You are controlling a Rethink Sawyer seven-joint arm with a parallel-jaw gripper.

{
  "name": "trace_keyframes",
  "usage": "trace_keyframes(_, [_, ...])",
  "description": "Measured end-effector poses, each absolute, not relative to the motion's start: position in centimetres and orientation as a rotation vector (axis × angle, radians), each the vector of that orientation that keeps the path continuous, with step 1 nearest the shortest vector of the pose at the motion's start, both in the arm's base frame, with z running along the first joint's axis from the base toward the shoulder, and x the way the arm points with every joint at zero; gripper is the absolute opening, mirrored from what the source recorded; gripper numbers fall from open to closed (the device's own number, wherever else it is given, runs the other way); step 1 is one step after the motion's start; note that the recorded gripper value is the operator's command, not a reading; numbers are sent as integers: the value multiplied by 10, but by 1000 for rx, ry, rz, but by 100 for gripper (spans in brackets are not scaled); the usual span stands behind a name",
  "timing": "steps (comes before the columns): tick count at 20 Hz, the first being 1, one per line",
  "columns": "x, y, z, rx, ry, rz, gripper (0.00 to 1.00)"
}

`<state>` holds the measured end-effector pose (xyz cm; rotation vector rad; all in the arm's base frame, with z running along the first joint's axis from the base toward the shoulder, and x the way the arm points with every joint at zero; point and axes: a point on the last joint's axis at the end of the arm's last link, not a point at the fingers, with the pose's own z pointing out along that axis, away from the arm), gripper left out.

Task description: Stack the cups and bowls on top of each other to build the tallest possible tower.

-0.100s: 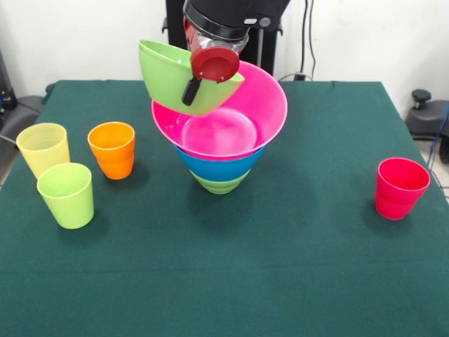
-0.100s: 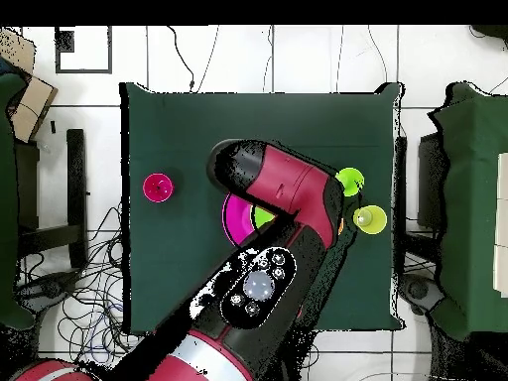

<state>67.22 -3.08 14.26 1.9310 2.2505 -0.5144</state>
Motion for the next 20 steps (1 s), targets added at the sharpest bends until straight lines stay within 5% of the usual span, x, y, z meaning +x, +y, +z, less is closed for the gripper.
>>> trace_keyframes(20, [675,-15,140,1922,2237,-468,0])
